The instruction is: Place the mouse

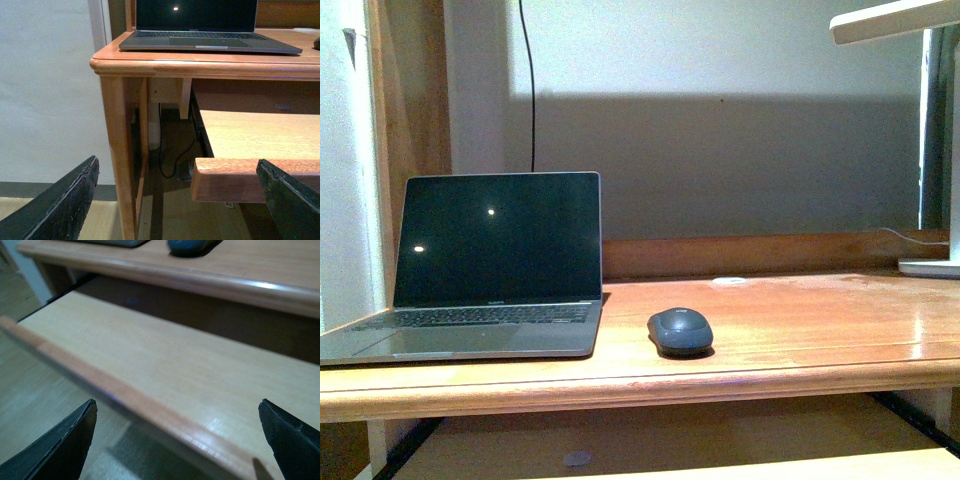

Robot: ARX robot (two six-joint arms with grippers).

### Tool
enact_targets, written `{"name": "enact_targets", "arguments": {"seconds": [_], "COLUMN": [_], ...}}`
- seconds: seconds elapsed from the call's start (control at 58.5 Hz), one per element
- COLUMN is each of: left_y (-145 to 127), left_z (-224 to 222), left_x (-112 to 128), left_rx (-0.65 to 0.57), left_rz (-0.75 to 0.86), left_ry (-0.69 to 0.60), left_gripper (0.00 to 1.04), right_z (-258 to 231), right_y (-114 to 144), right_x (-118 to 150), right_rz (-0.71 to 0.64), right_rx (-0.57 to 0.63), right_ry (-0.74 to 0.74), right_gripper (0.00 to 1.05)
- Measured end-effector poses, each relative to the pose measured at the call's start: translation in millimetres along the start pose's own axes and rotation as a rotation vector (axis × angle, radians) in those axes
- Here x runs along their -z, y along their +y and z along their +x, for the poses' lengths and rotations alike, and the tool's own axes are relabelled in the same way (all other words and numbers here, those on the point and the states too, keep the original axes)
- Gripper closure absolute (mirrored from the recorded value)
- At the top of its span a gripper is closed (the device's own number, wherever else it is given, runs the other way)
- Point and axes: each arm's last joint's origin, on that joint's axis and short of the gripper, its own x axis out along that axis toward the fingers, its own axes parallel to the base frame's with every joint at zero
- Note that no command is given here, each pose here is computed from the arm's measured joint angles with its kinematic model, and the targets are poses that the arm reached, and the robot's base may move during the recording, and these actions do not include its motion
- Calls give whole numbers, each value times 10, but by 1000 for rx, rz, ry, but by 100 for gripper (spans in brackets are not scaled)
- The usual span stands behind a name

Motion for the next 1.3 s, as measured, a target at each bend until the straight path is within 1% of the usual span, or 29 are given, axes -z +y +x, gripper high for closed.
{"name": "enact_targets", "arguments": {"seconds": [0.085,0.188,0.359,0.444,0.513,0.735,0.888,1.025,1.298], "left_y": [0,0,0,0,0,0,0,0,0], "left_z": [0,0,0,0,0,0,0,0,0], "left_x": [0,0,0,0,0,0,1,0,0], "left_rx": [0,0,0,0,0,0,0,0,0], "left_rz": [0,0,0,0,0,0,0,0,0], "left_ry": [0,0,0,0,0,0,0,0,0], "left_gripper": [8,8,8,8,8,8,8,8,8], "right_z": [-108,-126,-25,80,189,576,968,1342,1751], "right_y": [-8,7,104,133,147,219,247,238,243], "right_x": [214,387,537,563,561,530,405,264,88], "right_rz": [-6,-22,-82,-123,-143,-137,-118,-90,-74], "right_rx": [-69,-88,-138,-123,-101,-35,49,165,272], "right_ry": [41,98,146,153,147,145,131,137,145], "right_gripper": [7,7,7,7,7,7,7,7,7]}}
